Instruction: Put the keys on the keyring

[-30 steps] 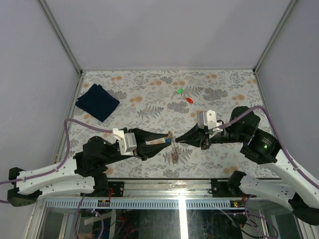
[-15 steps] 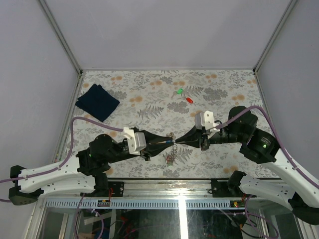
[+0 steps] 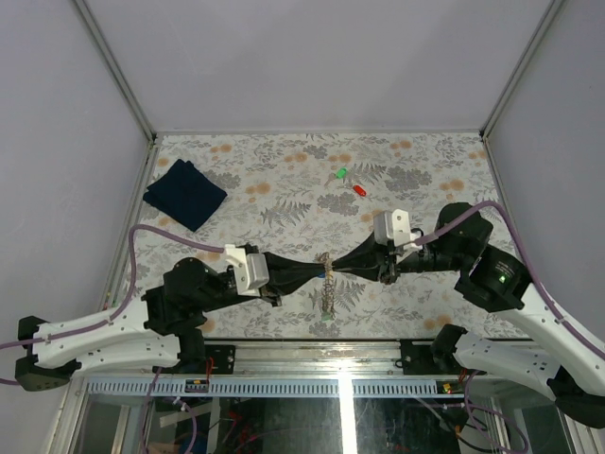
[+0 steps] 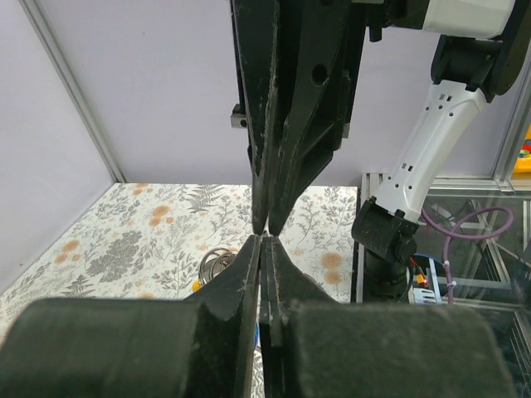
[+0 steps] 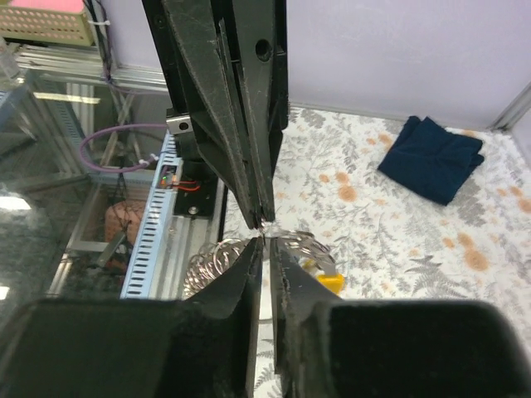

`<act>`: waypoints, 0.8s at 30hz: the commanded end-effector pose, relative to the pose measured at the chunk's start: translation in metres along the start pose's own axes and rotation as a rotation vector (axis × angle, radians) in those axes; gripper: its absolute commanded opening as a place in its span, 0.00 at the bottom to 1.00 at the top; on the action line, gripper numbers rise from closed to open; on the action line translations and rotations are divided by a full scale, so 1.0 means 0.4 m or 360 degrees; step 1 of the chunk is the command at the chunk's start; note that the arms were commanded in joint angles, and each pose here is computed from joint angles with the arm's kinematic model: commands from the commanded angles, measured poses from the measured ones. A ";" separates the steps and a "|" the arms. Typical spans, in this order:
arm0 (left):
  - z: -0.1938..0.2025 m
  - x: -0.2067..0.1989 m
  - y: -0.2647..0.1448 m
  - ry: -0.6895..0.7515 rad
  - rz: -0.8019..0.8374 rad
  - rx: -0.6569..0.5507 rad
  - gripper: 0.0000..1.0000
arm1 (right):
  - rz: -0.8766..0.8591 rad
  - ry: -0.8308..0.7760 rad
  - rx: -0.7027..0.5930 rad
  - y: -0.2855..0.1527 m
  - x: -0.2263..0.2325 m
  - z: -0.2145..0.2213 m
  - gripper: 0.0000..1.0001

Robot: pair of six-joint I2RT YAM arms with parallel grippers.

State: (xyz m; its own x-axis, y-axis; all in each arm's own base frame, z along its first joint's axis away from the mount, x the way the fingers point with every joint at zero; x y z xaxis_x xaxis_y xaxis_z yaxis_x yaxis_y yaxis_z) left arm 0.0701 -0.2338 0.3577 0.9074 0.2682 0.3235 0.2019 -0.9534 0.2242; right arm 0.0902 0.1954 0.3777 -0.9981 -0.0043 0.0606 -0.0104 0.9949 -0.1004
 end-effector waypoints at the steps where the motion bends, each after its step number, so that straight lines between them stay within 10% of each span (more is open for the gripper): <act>1: -0.061 0.023 -0.021 -0.0021 -0.0143 -0.0281 0.00 | 0.0001 -0.0129 -0.0256 -0.017 0.020 -0.070 0.23; 24: -0.105 0.015 -0.039 -0.0233 -0.0213 -0.0775 0.00 | -0.0086 -0.0034 -0.0539 0.030 0.007 -0.058 0.40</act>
State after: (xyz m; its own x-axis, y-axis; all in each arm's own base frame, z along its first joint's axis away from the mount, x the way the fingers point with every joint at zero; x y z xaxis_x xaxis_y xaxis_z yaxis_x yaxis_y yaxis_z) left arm 0.0616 -0.2218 0.3696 0.9355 0.3203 0.1492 0.1901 -0.8121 0.5517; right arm 0.0914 0.2084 0.3838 -0.9972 -0.0293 0.0691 -0.0177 0.9865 0.1630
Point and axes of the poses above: each gripper's point midway between its finger pads, its own y axis out along the fingers, its own x axis along the line the jaws close on, z = x × y, the point moved 8 cm from there along -y, back along the fingers, and after that the axes turned 11 degrees about y, right-handed, at the moved point
